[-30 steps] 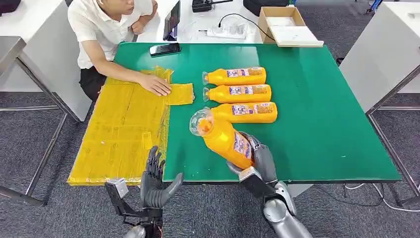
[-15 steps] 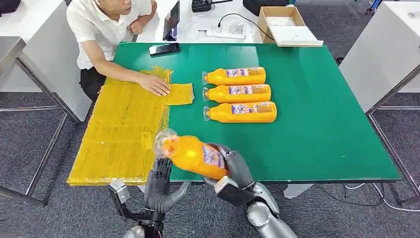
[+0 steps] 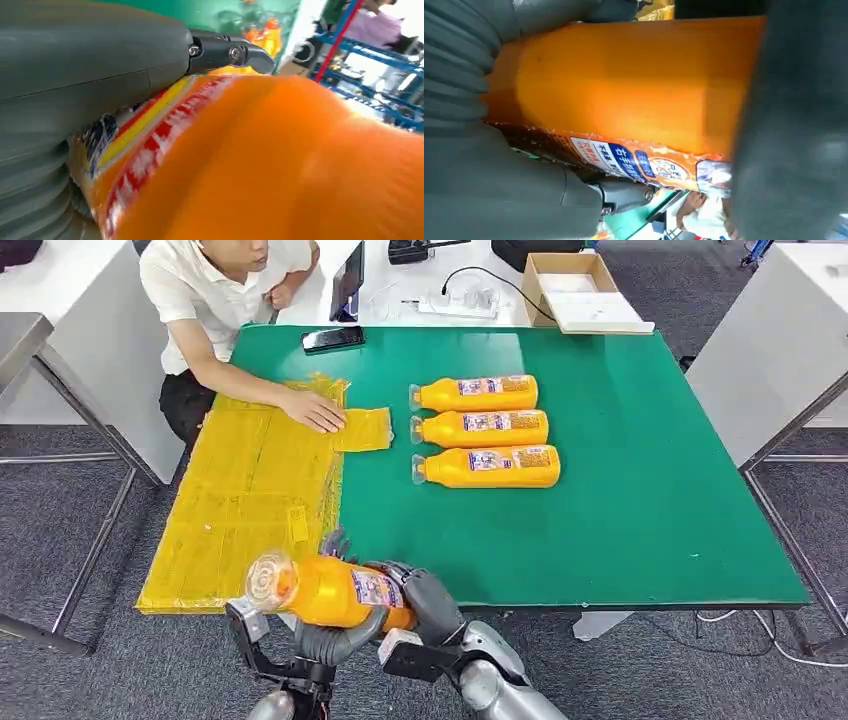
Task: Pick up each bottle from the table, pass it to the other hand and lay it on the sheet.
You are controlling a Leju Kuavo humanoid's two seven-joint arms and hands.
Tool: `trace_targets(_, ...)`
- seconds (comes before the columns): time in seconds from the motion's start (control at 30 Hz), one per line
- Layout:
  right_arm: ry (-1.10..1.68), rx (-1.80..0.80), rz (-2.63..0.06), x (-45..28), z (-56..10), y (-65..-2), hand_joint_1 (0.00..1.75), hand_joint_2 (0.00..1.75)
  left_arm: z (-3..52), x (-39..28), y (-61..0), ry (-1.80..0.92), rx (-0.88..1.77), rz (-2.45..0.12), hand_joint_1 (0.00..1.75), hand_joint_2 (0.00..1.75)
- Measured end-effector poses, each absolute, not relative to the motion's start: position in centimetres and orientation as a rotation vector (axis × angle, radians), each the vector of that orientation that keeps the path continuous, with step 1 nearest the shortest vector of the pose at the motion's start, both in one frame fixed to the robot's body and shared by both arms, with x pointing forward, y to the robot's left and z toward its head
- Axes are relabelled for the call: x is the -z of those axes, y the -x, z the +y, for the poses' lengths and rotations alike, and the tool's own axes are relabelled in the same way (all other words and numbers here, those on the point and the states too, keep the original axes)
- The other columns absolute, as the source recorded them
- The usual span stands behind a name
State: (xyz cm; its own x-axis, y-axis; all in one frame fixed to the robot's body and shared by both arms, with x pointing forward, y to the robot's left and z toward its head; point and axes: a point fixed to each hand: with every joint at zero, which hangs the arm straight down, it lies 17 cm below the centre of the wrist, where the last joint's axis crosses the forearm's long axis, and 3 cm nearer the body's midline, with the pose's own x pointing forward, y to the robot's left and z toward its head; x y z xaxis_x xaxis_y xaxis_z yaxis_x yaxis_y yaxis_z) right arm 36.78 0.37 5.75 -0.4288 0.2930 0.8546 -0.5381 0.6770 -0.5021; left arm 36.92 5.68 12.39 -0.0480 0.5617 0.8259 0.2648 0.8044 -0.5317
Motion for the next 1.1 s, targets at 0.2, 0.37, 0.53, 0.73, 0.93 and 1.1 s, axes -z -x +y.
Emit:
trace_targets(0.2, -0.224, -0.976, -1.8, -6.4, 2.2, -36.4, 0.0, 1.75, 5.8, -11.5, -37.0, 0.715, -0.329, -1.571, 1.75, 1.75)
trace_targets(0.37, -0.271, -0.964, -1.796, -6.4, 3.2, -35.5, 0.0, 0.0, 6.6, -11.3, -37.1, 0.776, -0.413, -1.531, 1.75, 1.75)
trace_targets(0.53, -0.283, -0.916, -1.813, -6.4, 3.2, -34.8, 0.0, 0.0, 7.6, -12.4, -37.0, 0.787, -0.436, -1.569, 1.75, 1.75)
trace_targets(0.73, -0.263, -0.844, -1.845, -6.8, 2.5, -33.9, 0.0, 0.0, 8.7, -12.7, -37.1, 0.649, -0.384, -1.637, 1.75, 1.75)
trace_targets(0.93, -0.134, -0.724, -1.899, -7.5, -1.1, -33.6, 0.0, 0.0, 13.6, -12.9, -38.3, 0.226, -0.306, -1.782, 1.75, 1.75)
trace_targets(1.1, 0.049, -0.635, -2.008, -10.0, -4.5, -33.4, 0.0, 0.0, 19.3, -14.7, -38.9, -0.314, -0.169, -1.934, 1.75, 1.75)
